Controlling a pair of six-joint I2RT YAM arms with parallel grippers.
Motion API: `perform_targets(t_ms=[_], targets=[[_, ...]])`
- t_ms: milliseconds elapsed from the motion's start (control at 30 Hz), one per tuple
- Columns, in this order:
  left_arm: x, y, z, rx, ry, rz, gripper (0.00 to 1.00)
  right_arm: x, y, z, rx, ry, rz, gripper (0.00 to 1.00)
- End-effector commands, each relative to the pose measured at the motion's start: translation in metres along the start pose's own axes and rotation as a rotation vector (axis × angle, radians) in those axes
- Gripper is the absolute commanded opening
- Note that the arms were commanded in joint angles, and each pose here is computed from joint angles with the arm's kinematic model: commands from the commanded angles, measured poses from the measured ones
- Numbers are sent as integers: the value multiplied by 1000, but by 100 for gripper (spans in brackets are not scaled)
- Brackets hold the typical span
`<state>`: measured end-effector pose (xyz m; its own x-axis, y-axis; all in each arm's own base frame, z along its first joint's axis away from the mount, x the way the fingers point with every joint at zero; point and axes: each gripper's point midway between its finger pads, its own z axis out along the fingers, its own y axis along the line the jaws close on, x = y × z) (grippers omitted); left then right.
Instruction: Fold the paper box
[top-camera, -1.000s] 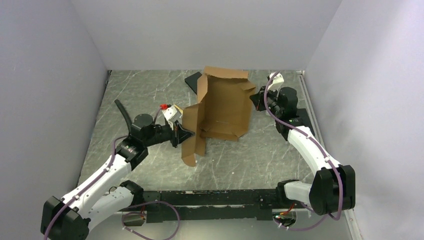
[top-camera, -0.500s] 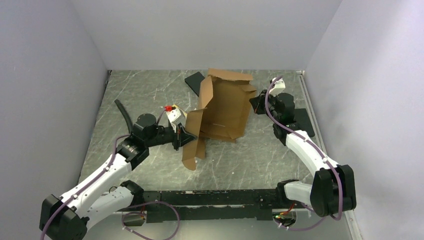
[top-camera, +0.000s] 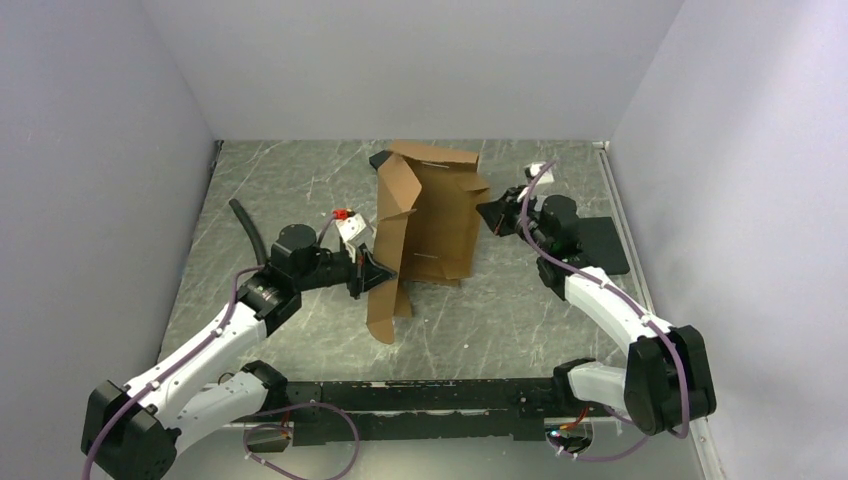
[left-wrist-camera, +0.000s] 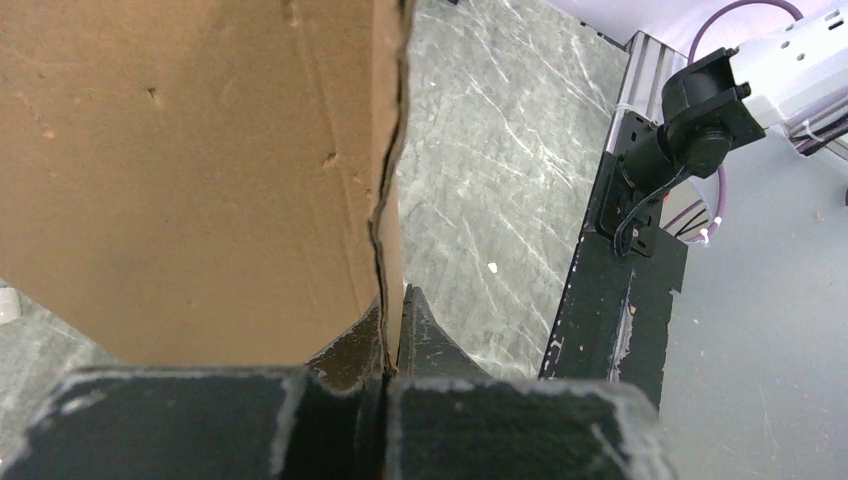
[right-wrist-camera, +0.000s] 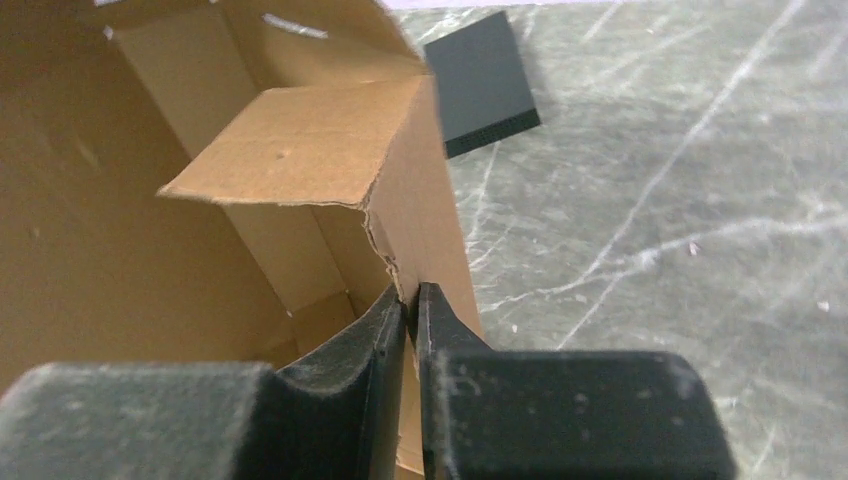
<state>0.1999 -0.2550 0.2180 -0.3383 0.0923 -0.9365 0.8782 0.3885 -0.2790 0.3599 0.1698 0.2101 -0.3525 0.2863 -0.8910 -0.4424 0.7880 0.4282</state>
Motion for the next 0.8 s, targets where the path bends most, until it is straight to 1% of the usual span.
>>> perform_targets(t_ms=[0, 67, 200, 267, 333, 433, 500, 667, 767], targets=[[-12, -3, 0, 12, -18, 37, 0, 10, 30, 0, -147, 43, -150, 18], [-13, -1, -1, -3, -22, 47, 0, 8, 28, 1, -141, 47, -190, 23], [-15, -2, -5, -13, -36, 60, 0, 2, 22, 2, -113, 63, -268, 26], [-16, -4, -6, -8, -42, 66, 0, 2, 27, -1, -158, 75, -303, 33], [-15, -6, -7, -5, -38, 64, 0, 2, 30, -5, -203, 83, -324, 42], [-14, -7, -9, 1, -29, 65, 0, 3, 36, -10, -287, 97, -351, 47], [-15, -8, -10, 4, -22, 75, 0, 4, 40, -12, -356, 110, -380, 48], [-20, -11, -8, 31, 4, 104, 0, 10, 59, -15, -536, 157, -439, 45], [-23, -12, -7, 49, 22, 126, 0, 11, 64, -15, -598, 181, -462, 45]])
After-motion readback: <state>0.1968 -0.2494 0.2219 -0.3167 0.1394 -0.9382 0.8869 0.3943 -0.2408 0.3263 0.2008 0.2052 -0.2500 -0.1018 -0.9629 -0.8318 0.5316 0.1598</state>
